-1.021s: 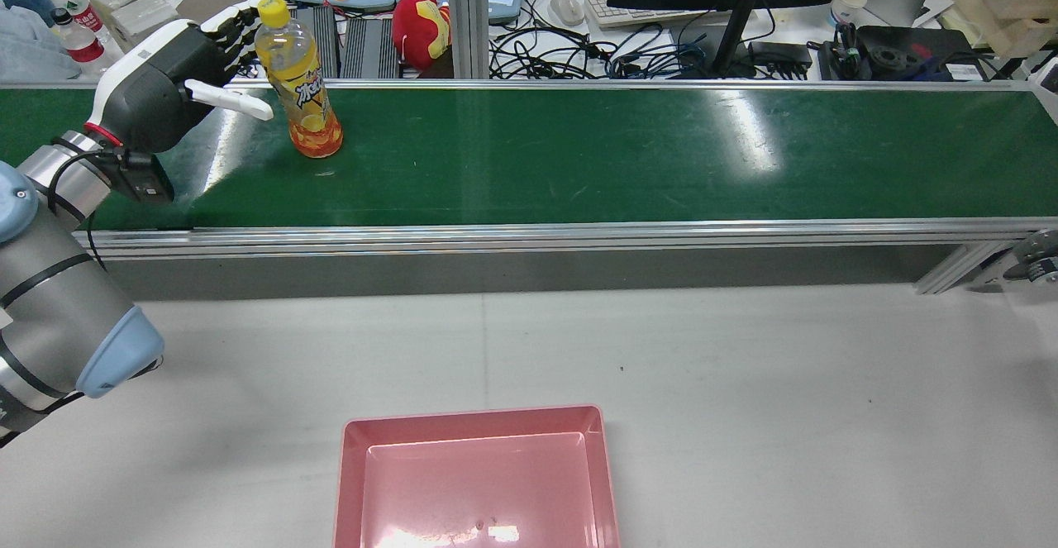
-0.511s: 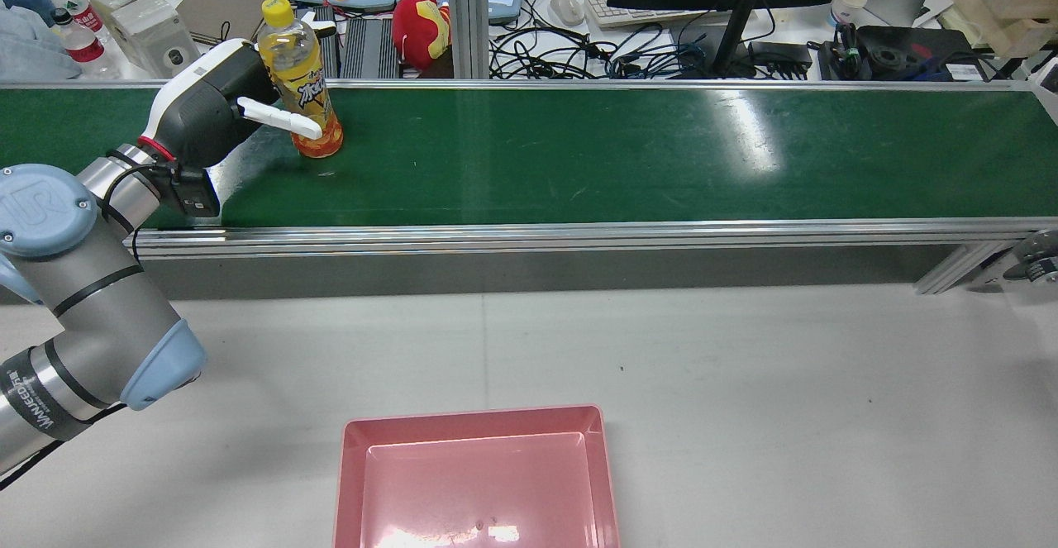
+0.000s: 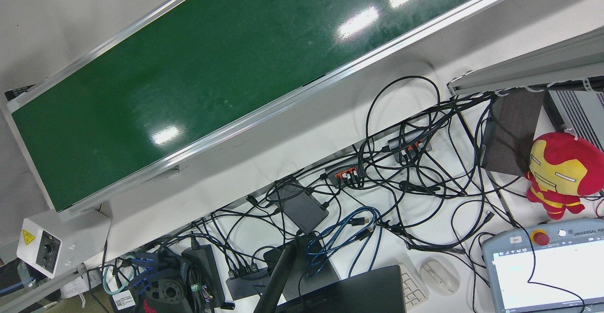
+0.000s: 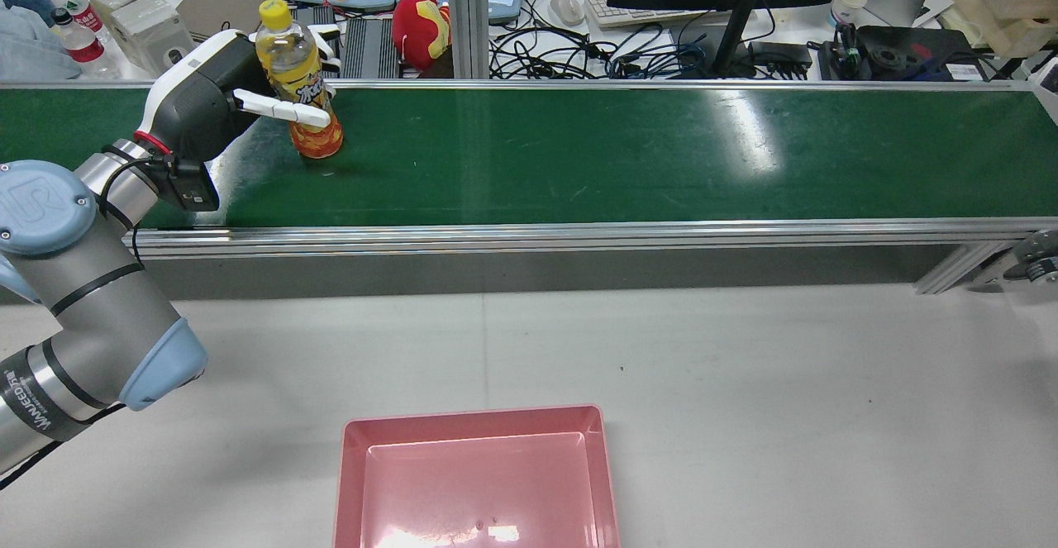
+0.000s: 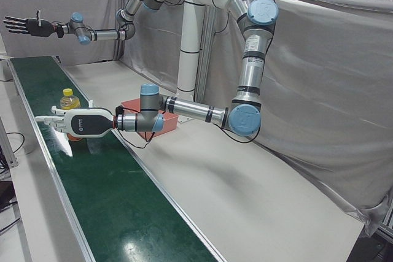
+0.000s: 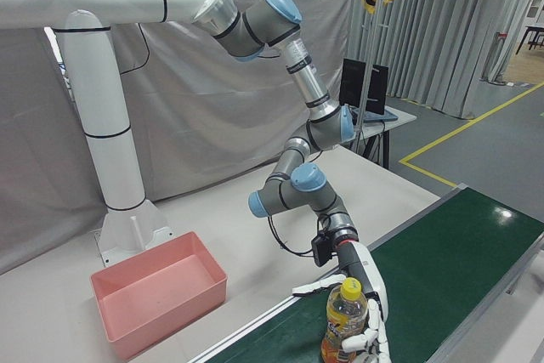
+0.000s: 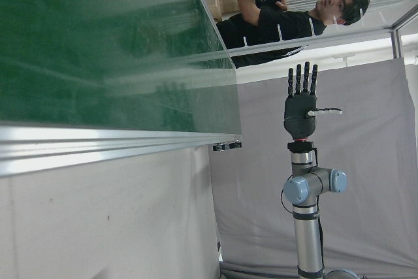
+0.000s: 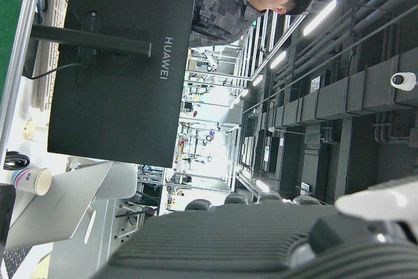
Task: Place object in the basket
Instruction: 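Close the left hand fingers around the juice bottle, then lift the bottle and carry it with the left hand over the pink basket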
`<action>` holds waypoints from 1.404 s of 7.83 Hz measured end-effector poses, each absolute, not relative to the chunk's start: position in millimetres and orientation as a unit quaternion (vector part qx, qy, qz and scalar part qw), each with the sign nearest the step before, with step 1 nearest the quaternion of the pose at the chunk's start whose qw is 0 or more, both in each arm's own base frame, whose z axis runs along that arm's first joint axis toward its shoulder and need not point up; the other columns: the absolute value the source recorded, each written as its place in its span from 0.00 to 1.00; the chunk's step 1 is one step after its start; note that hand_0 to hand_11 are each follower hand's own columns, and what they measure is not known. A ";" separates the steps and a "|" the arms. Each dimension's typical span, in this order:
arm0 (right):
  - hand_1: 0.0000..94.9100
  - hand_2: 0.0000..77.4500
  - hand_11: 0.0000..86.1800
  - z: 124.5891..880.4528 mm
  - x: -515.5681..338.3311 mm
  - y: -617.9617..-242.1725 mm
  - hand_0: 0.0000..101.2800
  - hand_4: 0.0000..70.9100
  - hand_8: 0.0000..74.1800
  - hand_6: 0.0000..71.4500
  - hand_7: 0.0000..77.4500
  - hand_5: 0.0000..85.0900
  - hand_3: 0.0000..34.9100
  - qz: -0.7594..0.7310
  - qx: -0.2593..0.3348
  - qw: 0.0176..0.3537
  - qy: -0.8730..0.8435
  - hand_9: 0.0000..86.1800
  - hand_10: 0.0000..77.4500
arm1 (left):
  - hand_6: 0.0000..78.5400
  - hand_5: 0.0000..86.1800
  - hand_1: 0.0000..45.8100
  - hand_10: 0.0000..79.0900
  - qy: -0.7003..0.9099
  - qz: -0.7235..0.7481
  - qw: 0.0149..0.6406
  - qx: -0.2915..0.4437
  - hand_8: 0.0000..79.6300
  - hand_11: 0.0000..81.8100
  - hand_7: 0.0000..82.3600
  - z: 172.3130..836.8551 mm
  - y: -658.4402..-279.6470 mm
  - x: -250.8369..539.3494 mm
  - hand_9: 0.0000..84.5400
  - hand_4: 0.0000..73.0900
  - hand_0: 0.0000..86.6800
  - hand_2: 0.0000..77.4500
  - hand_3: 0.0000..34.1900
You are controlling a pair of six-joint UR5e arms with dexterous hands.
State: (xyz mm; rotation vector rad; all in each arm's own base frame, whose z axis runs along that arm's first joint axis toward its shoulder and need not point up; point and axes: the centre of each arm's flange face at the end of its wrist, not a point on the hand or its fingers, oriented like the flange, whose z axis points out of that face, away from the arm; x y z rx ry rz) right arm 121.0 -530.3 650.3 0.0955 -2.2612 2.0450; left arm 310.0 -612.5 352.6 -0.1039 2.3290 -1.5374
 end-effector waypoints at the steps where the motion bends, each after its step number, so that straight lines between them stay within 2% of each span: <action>1: 0.00 0.01 0.00 650.3 121.0 -530.3 0.00 0.00 0.00 0.00 0.01 0.00 0.01 0.670 0.031 0.046 -0.741 0.00 0.00 | 0.17 0.59 0.49 0.32 0.819 -0.547 0.169 -0.037 0.27 0.40 0.18 349.9 -610.9 307.5 0.30 0.54 0.73 0.29 0.00; 2: 0.00 0.01 0.00 650.4 121.0 -530.2 0.00 0.00 0.00 0.00 0.01 0.00 0.01 0.670 0.031 0.046 -0.740 0.00 0.00 | 0.45 0.59 0.49 0.54 0.816 -0.551 0.168 -0.036 0.58 0.59 0.45 340.4 -608.9 305.5 0.61 0.54 0.73 0.29 0.00; 3: 0.00 0.01 0.00 650.4 121.0 -530.1 0.00 0.00 0.00 0.00 0.01 0.00 0.01 0.670 0.031 0.046 -0.740 0.00 0.00 | 0.67 0.63 0.24 0.72 0.815 -0.554 0.169 -0.036 0.75 0.75 0.63 325.6 -605.9 302.9 0.73 0.60 0.68 0.49 0.00; 4: 0.00 0.01 0.00 650.4 121.0 -530.1 0.00 0.00 0.00 0.00 0.01 0.00 0.01 0.670 0.031 0.046 -0.740 0.00 0.00 | 0.72 0.65 0.18 0.77 0.814 -0.554 0.169 -0.036 0.80 0.75 0.69 312.5 -601.2 298.8 0.74 0.60 0.65 0.56 0.00; 6: 0.00 0.01 0.00 650.5 121.1 -530.1 0.00 0.00 0.00 0.00 0.01 0.00 0.01 0.670 0.032 0.046 -0.740 0.00 0.00 | 0.74 0.66 0.14 0.83 0.821 -0.545 0.167 -0.042 0.84 0.75 0.70 292.7 -586.0 291.7 0.75 0.58 0.61 0.60 0.00; 7: 0.00 0.01 0.00 650.2 121.0 -530.3 0.00 0.00 0.00 0.00 0.01 0.00 0.01 0.670 0.031 0.046 -0.741 0.00 0.00 | 0.73 0.68 0.14 0.83 0.824 -0.537 0.174 -0.056 0.86 0.77 0.70 278.9 -567.1 299.1 0.75 0.54 0.61 0.60 0.00; 9: 0.00 0.00 0.00 650.0 121.0 -530.5 0.00 0.00 0.00 0.00 0.01 0.00 0.01 0.670 0.032 0.046 -0.741 0.00 0.00 | 0.70 0.69 0.14 0.83 0.825 -0.515 0.203 -0.108 0.86 0.77 0.68 251.7 -508.7 342.2 0.75 0.50 0.60 0.60 0.00; 11: 0.00 0.01 0.00 650.2 121.0 -530.3 0.00 0.00 0.00 0.00 0.01 0.00 0.01 0.670 0.031 0.046 -0.741 0.00 0.00 | 0.72 0.69 0.14 0.83 0.822 -0.486 0.256 -0.152 0.86 0.77 0.68 229.2 -433.3 394.2 0.75 0.49 0.59 0.60 0.00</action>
